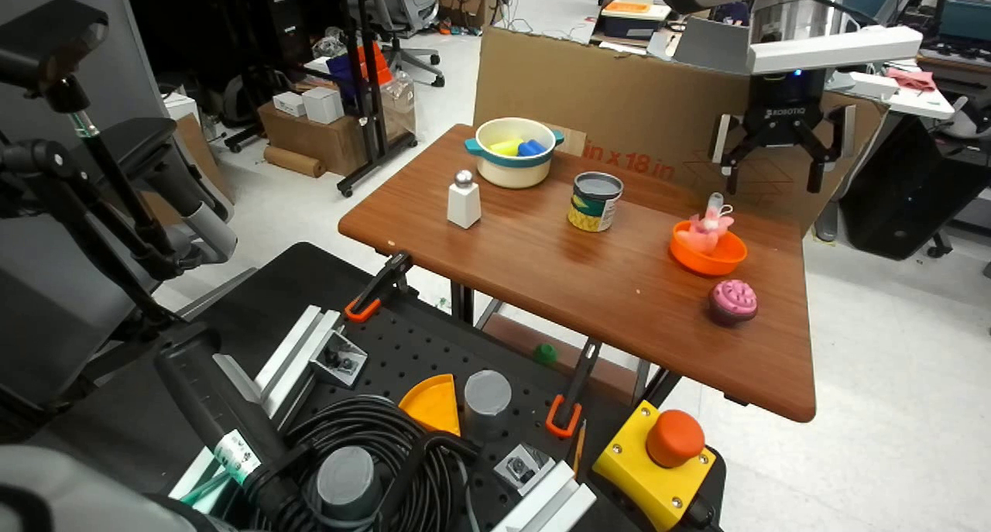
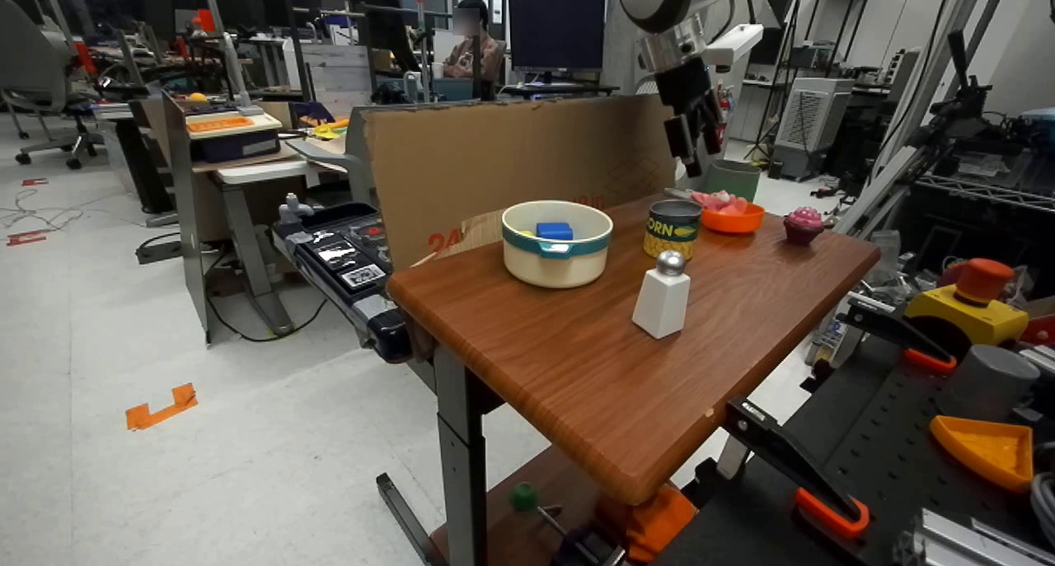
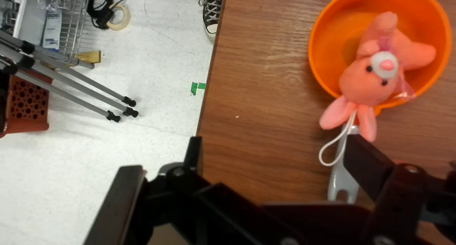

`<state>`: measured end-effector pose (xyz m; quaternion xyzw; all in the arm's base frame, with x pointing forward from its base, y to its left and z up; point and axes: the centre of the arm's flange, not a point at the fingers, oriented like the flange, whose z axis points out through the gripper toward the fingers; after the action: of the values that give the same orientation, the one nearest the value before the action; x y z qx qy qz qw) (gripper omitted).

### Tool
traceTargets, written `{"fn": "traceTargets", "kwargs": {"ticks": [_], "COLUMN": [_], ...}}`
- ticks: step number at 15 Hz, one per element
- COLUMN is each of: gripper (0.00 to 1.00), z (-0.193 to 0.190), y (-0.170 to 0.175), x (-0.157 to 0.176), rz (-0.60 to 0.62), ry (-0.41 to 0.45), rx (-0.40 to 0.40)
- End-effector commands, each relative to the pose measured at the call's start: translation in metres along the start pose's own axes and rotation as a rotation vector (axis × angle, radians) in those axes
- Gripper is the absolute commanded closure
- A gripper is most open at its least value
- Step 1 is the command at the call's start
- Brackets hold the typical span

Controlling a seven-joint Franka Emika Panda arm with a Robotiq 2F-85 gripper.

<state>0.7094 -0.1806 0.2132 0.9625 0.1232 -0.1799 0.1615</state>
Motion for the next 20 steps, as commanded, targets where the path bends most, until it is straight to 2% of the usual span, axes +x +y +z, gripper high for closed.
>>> {"fn": "traceTargets", "kwargs": {"ticks": [1,9,20], "gripper": [0.0,0.0,0.0], "z": [-0.001,0.004,0.01], "y": [-0.005,-0.011,-0.021], "x": [-0.002,0.004,0.007], "rz": [0.051,0.149,0.129], "ry": [-0.016,-0.061,-0.09], "rx": [-0.018,0.027,0.028]}}
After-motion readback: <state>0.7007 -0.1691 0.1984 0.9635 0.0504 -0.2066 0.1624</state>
